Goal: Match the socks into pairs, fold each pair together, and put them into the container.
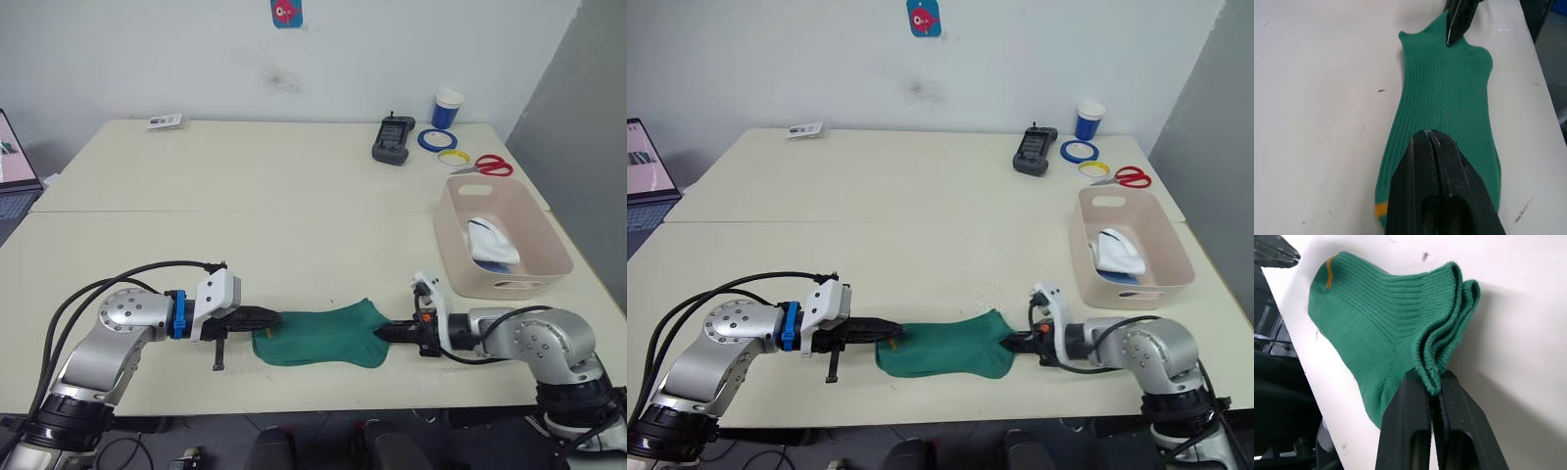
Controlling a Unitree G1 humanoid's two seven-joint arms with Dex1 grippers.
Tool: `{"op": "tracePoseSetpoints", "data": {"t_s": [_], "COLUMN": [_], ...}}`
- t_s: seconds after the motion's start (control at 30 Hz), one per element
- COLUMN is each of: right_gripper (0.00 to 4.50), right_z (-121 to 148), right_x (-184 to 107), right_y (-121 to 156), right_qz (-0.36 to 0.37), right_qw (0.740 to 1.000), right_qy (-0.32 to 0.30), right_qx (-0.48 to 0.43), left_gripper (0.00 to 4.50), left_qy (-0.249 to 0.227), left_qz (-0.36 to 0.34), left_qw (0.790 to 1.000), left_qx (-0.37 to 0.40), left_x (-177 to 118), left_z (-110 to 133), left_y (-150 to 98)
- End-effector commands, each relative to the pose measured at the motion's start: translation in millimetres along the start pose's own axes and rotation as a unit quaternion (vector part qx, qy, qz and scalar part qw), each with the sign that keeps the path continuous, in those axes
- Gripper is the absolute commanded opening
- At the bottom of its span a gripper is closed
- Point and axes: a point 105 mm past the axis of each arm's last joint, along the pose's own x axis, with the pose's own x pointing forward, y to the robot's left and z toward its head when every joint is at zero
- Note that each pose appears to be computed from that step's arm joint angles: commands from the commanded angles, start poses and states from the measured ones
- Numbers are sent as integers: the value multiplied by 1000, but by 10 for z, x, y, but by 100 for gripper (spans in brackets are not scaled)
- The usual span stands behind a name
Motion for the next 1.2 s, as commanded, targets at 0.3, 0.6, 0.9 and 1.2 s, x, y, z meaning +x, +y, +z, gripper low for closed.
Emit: {"op": "tracePoseSetpoints", "data": {"t_s": [0.3, 0.6, 0.9, 1.2], "right_gripper": [5, 5, 5, 5], "right_z": [221, 307, 527, 508], "right_x": [-246, -227, 54, 556], "right_y": [-136, 103, 650, 780], "right_qz": [42, 84, 175, 205], "right_qw": [999, 995, 982, 978], "right_qy": [2, 0, -13, -8], "right_qx": [-22, -53, -70, -50], "left_gripper": [0, 0, 0, 0], "left_qy": [-13, 88, 73, 72], "left_qz": [-28, -56, -43, -27], "left_qw": [999, 994, 996, 997], "left_qx": [21, -23, -30, -27], "left_x": [539, 633, 734, 657], "left_z": [106, -375, -359, -315], "left_y": [45, -112, -115, -83]}}
